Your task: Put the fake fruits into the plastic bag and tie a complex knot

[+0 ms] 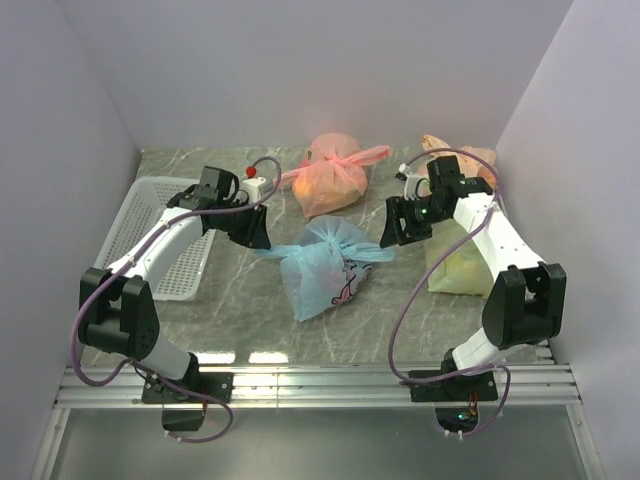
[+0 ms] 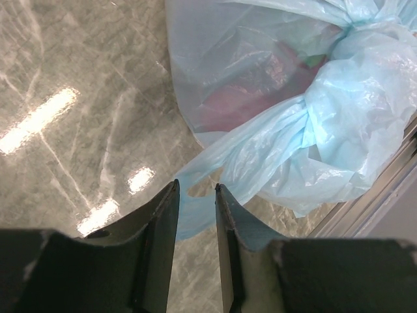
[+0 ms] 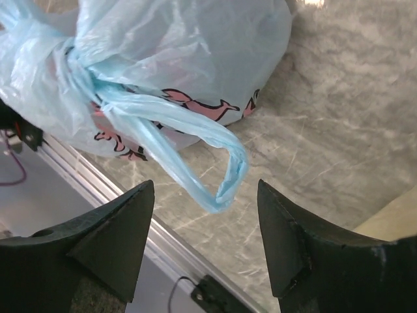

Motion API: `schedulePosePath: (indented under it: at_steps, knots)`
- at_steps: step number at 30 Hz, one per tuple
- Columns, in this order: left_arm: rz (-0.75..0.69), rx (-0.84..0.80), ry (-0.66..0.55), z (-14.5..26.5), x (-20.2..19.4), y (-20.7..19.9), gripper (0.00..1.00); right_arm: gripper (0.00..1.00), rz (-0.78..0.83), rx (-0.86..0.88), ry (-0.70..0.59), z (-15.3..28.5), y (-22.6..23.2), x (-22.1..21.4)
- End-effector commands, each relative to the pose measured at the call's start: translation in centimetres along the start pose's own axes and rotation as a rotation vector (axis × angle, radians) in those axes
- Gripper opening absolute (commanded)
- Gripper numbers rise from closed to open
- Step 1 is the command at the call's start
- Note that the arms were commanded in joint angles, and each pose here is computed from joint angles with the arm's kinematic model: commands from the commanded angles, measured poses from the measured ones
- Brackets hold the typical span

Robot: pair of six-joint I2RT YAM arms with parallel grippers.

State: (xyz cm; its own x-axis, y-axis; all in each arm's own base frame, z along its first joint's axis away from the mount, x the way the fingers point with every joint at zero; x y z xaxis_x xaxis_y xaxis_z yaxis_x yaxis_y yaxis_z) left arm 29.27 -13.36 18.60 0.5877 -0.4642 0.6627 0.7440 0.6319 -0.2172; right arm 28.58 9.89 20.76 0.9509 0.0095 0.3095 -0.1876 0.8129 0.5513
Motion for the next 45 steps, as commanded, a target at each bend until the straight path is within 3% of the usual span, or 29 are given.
schedulePosePath:
  at_steps: [1,9,12,19,20,22,23,26,31,36,41,45]
  knots:
    - [-0.076,0.014,-0.039,1.1,1.4,-0.6,0.34,0.72,-0.125,-0.011,0.009,-1.2,-1.0,0.0]
    - [-0.064,0.026,-0.033,0.7,1.2,-0.6,0.34,0.66,-0.163,-0.002,0.135,-4.2,-2.8,-1.0]
    - [-0.058,0.027,-0.031,0.5,1.1,-0.6,0.34,0.65,-0.177,0.003,0.123,-5.1,-3.1,-1.0]
    - [-0.059,0.003,0.012,0.4,0.4,-0.9,0.45,0.61,-0.145,0.105,0.18,-5.9,-1.6,-1.8]
    - [-0.062,0.003,0.024,0.3,0.2,-0.8,0.51,0.58,-0.133,0.11,0.192,-6.2,-1.3,-2.1]
    - [-0.068,0.009,0.046,0.2,-0.2,-0.9,0.52,0.52,-0.119,0.095,0.201,-6.5,-1.4,-2.3]
    - [-0.069,0.016,0.058,0.2,-0.5,-0.7,0.53,0.41,-0.101,0.091,0.203,-6.7,-1.3,-2.4]
    - [-0.057,0.056,0.083,-0.1,-0.8,-0.2,0.56,0.19,-0.073,0.057,0.187,-6.8,-1.4,-2.3]
    - [-0.02,0.065,0.107,-1.0,-1.1,0.4,0.56,0.0,-0.027,0.043,0.173,-6.6,-1.4,-2.2]
    - [0.038,0.012,0.098,-2.3,-1.2,0.1,0.56,0.0,0.036,0.015,0.152,-6.5,-1.5,-2.3]
    - [0.067,-0.141,0.054,-3.1,-1.0,-1.4,0.59,0.0,0.077,-0.016,0.13,-6.5,-1.7,-2.1]
    - [0.024,-0.163,0.075,-4.3,-1.7,-2.1,0.61,0.0,0.094,-0.008,0.117,-6.3,-1.5,-1.9]
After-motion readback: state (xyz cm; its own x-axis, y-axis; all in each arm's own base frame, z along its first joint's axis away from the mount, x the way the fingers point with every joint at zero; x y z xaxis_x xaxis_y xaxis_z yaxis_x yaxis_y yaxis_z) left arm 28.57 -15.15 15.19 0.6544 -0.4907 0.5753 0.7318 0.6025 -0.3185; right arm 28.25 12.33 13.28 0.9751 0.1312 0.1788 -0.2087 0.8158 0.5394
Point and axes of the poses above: each gripper's point midway between its finger pads, its own z axis back along the fingers, its own y axis along the line the jaws close on, x = y × z, the point moved 6 cm from there along z, back along the fingers, and after that the axes turned 14 degrees about -z, right-handed, at the moved point
